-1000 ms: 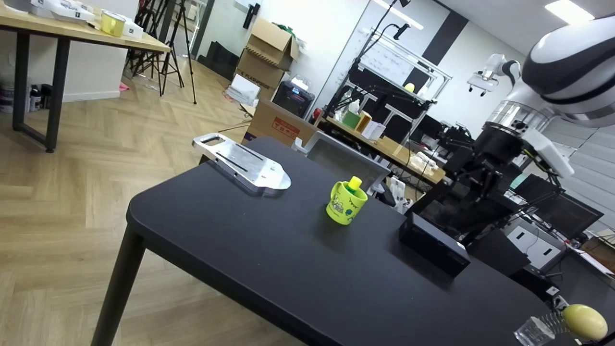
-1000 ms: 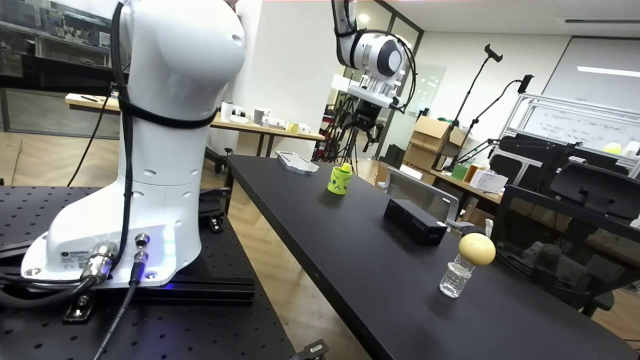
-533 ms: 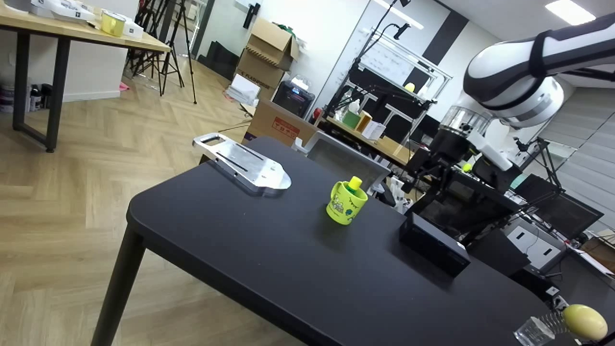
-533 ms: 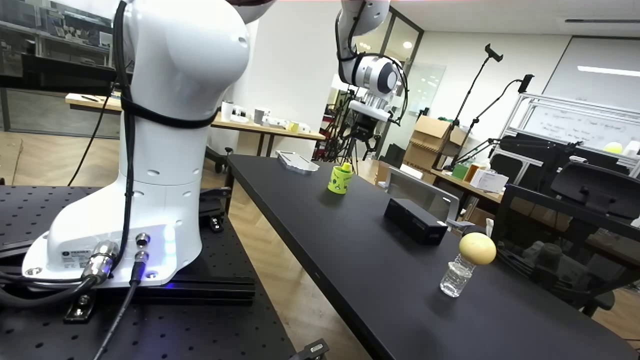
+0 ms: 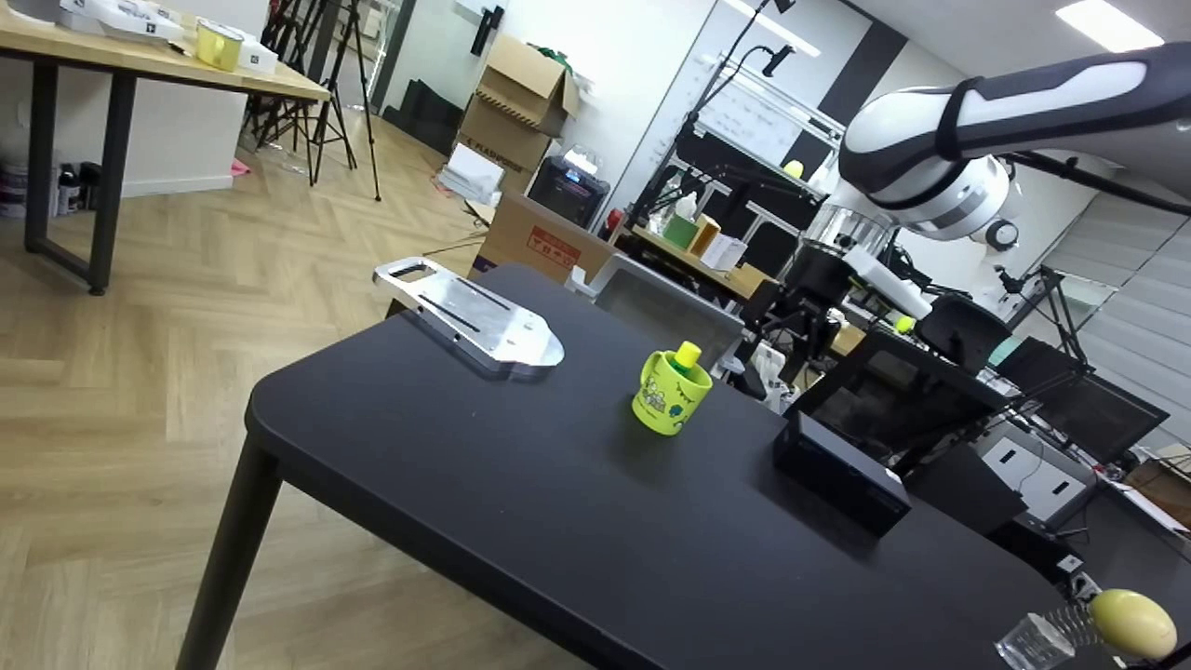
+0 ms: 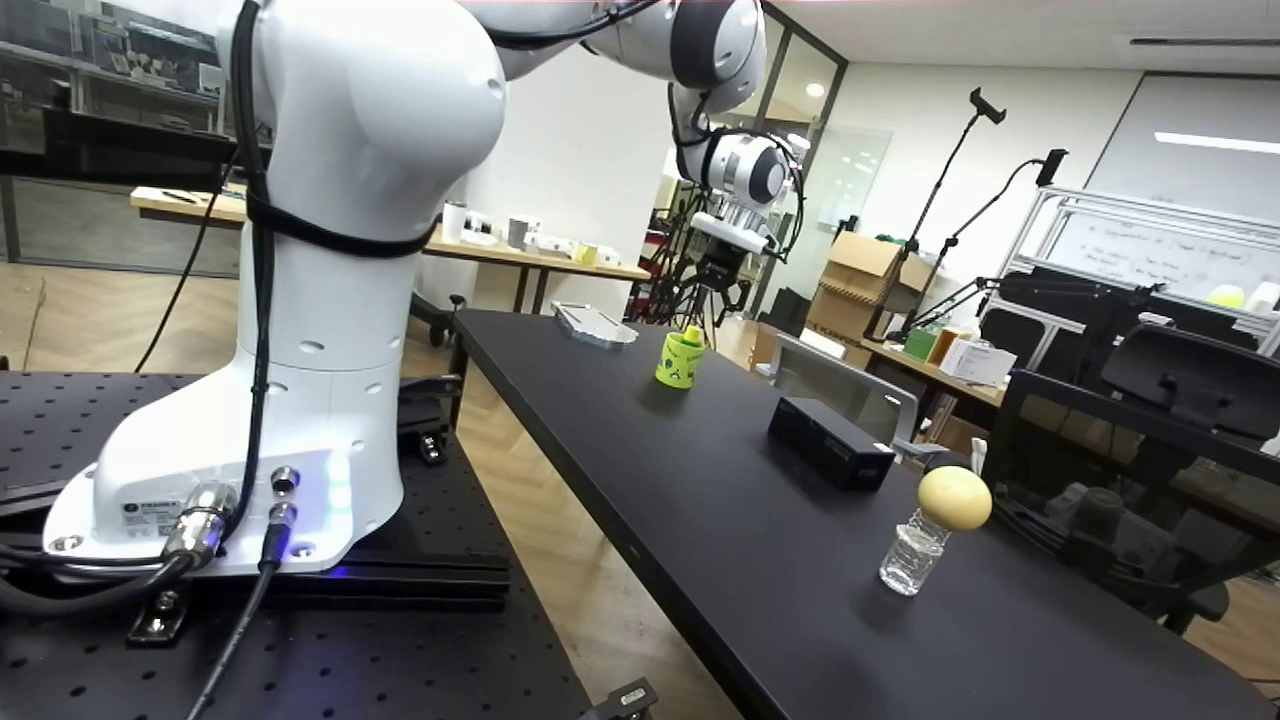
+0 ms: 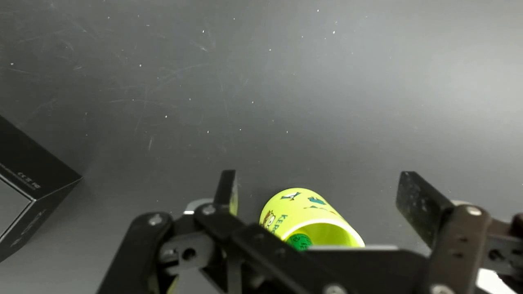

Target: Take the yellow and green glue stick out of the yellow mug and place it on the black box

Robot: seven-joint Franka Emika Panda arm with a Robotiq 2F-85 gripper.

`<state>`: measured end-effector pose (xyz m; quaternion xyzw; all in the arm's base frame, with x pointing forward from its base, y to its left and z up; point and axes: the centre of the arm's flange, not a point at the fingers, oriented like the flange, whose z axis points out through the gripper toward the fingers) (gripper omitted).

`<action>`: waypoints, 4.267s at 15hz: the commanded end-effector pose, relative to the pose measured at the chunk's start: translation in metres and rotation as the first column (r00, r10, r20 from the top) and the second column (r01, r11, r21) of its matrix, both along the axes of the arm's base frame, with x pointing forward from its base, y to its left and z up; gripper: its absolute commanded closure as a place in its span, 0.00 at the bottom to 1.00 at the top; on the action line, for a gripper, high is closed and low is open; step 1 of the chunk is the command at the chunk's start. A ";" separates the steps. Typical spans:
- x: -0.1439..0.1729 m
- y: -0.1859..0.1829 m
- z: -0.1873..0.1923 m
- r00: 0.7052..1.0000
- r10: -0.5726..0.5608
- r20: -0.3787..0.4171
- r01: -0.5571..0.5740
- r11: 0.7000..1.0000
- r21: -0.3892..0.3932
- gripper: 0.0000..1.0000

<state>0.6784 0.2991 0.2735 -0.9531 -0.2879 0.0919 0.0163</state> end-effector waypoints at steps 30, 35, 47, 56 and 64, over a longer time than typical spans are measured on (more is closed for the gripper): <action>0.085 0.053 -0.009 0.987 0.137 0.080 -0.138 0.990 0.009 0.00; 0.038 0.033 -0.018 0.990 0.126 0.069 -0.128 0.991 0.026 0.00; 0.050 0.040 -0.023 0.988 0.142 0.069 -0.143 0.990 0.012 0.00; 0.056 0.061 -0.039 0.961 0.162 0.224 -0.179 0.982 0.059 0.00; 0.060 0.065 -0.049 0.947 0.159 0.279 -0.192 0.977 0.093 0.41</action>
